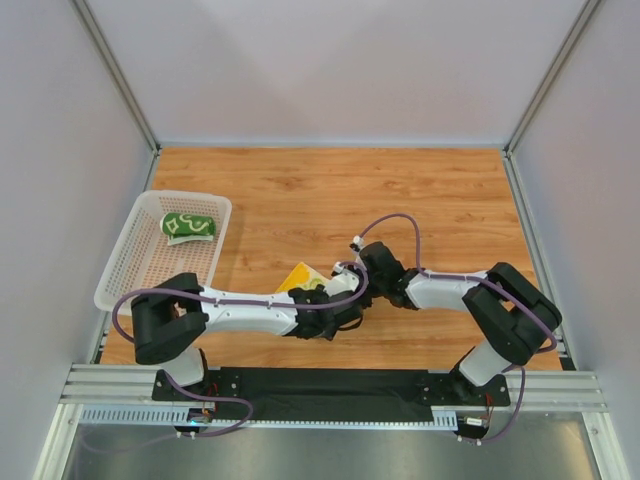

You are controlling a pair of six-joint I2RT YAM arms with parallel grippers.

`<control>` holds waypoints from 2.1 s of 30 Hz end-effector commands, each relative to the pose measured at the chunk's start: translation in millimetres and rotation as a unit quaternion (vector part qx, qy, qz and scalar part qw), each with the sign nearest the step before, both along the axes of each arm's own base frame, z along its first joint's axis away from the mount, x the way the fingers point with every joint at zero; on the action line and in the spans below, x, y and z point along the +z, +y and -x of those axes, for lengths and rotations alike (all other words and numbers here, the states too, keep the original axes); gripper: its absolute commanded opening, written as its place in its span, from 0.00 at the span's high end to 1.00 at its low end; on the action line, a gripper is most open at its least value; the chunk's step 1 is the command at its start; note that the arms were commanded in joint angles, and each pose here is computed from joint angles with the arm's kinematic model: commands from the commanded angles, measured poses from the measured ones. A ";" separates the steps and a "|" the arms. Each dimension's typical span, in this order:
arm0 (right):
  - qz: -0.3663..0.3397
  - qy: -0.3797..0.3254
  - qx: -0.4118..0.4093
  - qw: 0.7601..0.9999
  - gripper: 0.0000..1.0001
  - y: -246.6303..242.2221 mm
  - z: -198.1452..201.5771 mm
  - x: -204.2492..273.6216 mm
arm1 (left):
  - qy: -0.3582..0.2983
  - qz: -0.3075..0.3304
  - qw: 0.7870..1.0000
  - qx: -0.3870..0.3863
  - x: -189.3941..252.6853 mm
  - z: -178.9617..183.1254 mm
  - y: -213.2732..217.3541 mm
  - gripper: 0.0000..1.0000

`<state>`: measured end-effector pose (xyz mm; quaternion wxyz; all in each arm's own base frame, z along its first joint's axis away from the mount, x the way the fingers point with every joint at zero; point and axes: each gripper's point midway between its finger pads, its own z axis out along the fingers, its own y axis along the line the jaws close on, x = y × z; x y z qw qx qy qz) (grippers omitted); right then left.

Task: Roll the towels
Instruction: Roll the towel

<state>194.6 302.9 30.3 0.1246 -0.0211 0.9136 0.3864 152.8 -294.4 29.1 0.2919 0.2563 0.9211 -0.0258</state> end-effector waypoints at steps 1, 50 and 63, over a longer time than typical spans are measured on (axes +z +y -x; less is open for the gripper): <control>0.007 -0.004 0.010 1.000 0.89 3.3 -0.8 0.5 | -0.002 0.017 1.000 -0.012 -4.3 6.3 -10.5 0.48; 0.044 -0.066 -0.043 0.996 0.49 -77.7 -43.2 60.3 | 0.097 0.318 0.943 0.025 42.1 24.4 -3.6 1.00; -0.131 -0.063 0.020 0.989 0.45 -50.2 14.2 72.3 | 0.209 0.445 0.867 0.083 43.3 13.2 -6.3 1.00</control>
